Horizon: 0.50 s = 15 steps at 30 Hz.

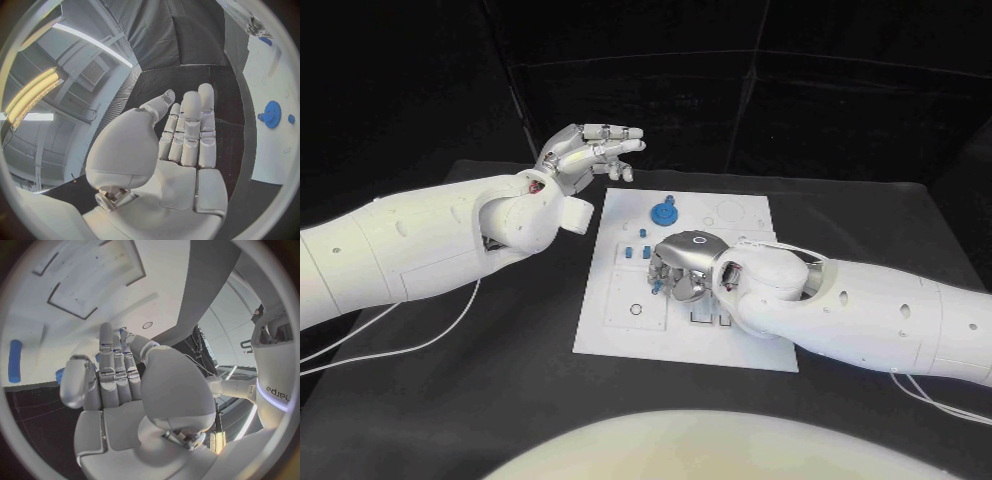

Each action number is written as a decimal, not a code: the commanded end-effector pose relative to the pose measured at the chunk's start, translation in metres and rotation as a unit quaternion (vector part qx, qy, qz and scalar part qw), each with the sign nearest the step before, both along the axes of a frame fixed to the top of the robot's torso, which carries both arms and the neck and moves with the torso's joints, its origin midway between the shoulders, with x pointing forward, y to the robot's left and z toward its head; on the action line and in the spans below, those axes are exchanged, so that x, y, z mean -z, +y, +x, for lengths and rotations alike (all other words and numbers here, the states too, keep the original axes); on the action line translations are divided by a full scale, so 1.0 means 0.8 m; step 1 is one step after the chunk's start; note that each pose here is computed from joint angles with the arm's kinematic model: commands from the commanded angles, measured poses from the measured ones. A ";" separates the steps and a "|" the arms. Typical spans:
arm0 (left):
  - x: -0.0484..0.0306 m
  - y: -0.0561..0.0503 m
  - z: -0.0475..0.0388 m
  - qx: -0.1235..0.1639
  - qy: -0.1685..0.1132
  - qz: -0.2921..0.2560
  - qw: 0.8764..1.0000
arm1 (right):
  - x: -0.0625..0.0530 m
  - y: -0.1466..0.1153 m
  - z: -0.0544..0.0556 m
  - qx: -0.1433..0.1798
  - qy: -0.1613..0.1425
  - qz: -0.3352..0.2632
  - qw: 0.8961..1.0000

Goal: Assemble the parts on the task board

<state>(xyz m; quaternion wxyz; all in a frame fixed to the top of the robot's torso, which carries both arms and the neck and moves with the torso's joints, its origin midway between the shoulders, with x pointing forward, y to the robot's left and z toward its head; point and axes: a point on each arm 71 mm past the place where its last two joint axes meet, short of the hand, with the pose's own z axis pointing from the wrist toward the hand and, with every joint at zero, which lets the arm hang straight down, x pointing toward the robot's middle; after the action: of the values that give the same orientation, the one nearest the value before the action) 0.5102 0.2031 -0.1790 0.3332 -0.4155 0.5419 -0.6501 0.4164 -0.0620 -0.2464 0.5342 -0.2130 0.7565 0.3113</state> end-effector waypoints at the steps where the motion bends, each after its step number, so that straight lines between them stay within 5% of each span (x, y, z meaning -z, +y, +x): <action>1: -0.0026 -0.001 0.000 0.002 -0.005 -0.006 1.000 | 0.004 0.001 -0.002 -0.007 0.005 -0.011 1.000; 15: -0.0025 0.000 0.000 0.002 -0.005 -0.005 1.000 | 0.002 0.003 -0.004 -0.006 -0.001 0.000 1.000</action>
<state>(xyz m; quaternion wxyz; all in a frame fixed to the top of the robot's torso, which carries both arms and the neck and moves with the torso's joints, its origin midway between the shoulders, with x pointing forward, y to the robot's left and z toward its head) 0.5103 0.2034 -0.1790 0.3334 -0.4156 0.5419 -0.6500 0.4132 -0.0603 -0.2491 0.5309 -0.2145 0.7573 0.3141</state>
